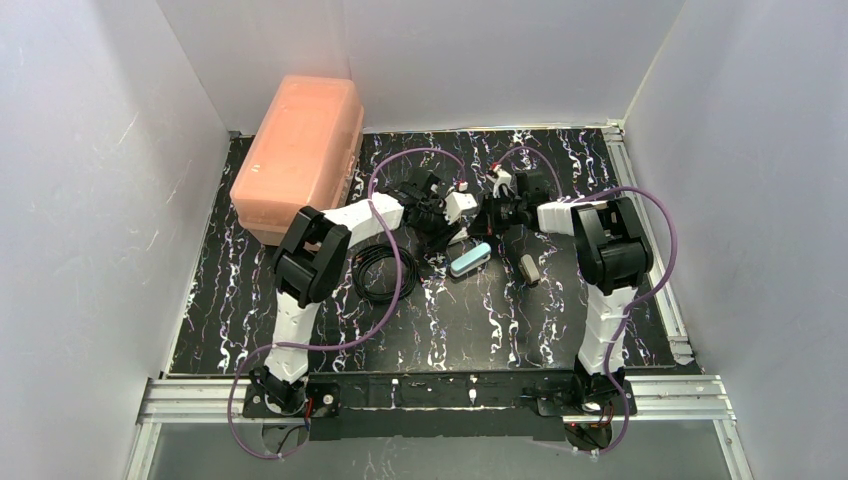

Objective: Load the staples into the stapler
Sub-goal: Open the staple box at the center of the board.

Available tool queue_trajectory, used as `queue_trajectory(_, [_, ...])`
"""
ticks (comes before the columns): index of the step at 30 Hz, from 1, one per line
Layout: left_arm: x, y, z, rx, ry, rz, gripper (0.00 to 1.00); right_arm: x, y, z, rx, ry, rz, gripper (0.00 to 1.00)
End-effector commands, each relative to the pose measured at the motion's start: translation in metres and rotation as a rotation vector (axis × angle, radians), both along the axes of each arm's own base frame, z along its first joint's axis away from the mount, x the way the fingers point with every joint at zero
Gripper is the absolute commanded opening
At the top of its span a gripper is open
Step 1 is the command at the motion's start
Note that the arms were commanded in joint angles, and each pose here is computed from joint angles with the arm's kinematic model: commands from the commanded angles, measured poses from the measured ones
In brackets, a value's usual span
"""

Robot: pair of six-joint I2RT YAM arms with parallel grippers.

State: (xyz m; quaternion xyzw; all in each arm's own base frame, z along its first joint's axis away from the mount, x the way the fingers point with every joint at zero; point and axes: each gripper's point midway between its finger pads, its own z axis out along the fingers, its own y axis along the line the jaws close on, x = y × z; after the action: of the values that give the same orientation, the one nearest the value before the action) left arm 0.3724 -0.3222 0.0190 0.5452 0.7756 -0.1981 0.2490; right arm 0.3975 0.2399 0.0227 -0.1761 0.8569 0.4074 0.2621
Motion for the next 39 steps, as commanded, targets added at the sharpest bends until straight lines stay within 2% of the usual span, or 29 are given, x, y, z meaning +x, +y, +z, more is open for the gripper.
queue_trajectory(1, [-0.040, 0.040, -0.031, 0.151, 0.177, 0.034, 0.50, -0.002, -0.028, -0.018, -0.100, 0.023, -0.061, 0.01])
queue_trajectory(4, [-0.032, 0.033, -0.026, 0.127, 0.166, 0.049, 0.59, -0.004, -0.026, -0.019, -0.087, 0.038, -0.060, 0.01])
queue_trajectory(11, [-0.003, 0.006, -0.007, 0.056, 0.118, 0.052, 0.69, -0.009, -0.023, -0.023, -0.064, 0.066, -0.051, 0.01])
queue_trajectory(22, [0.008, -0.027, -0.003, -0.012, 0.168, 0.046, 0.73, -0.015, -0.009, -0.019, -0.018, 0.084, -0.021, 0.01])
queue_trajectory(30, [0.004, -0.031, -0.008, -0.033, 0.164, 0.049, 0.68, -0.027, 0.005, -0.022, 0.002, 0.112, 0.014, 0.01])
queue_trajectory(35, [-0.006, -0.027, -0.014, -0.027, 0.184, 0.045, 0.60, -0.028, 0.008, -0.021, 0.006, 0.114, 0.015, 0.01])
queue_trajectory(39, [-0.014, -0.020, -0.020, -0.018, 0.187, 0.047, 0.50, -0.028, 0.008, -0.023, 0.004, 0.117, 0.012, 0.01])
